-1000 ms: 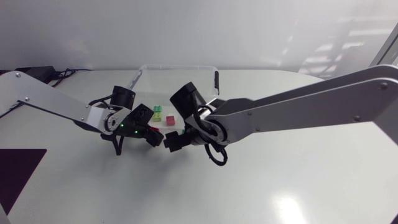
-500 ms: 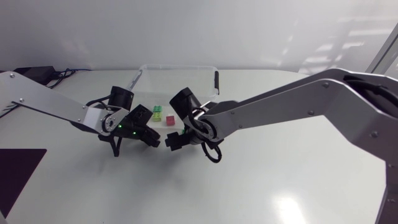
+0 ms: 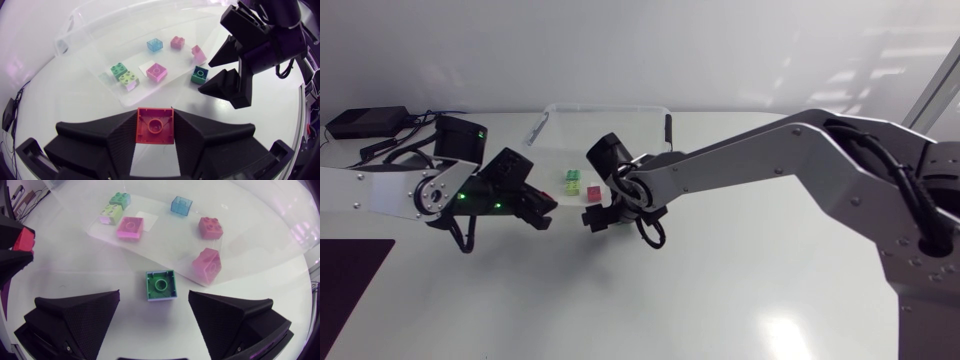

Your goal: Place the duplo bricks in the container

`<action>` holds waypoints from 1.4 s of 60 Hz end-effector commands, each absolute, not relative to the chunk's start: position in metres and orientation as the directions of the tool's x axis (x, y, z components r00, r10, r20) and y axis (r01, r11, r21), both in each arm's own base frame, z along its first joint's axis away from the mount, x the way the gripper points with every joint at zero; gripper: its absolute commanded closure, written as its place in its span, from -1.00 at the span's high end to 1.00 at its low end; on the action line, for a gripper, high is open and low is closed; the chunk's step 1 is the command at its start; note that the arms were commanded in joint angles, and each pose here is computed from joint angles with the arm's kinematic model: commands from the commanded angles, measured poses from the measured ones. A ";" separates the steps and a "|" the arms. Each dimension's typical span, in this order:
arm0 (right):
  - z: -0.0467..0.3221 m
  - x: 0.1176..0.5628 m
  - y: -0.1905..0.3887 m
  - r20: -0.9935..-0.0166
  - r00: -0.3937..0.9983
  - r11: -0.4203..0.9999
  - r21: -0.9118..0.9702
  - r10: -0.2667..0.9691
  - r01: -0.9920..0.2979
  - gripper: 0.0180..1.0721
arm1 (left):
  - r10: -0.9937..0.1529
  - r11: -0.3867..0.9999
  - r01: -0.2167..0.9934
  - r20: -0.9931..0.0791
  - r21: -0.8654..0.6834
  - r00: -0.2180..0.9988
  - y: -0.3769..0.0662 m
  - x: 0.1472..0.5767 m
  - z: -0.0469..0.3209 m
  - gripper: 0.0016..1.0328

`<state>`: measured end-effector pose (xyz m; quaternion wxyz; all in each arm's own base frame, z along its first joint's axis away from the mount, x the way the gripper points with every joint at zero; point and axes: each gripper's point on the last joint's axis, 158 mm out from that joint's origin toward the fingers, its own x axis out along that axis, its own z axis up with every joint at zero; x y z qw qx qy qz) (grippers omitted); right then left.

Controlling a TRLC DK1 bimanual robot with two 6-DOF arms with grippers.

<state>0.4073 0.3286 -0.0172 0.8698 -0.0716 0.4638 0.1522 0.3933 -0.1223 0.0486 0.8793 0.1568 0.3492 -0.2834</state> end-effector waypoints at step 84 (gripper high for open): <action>-0.034 0.410 0.325 -0.896 0.439 0.961 -0.065 0.062 -0.269 0.05 | -0.425 0.790 0.609 -0.651 0.073 0.629 -0.105 0.360 0.091 -0.29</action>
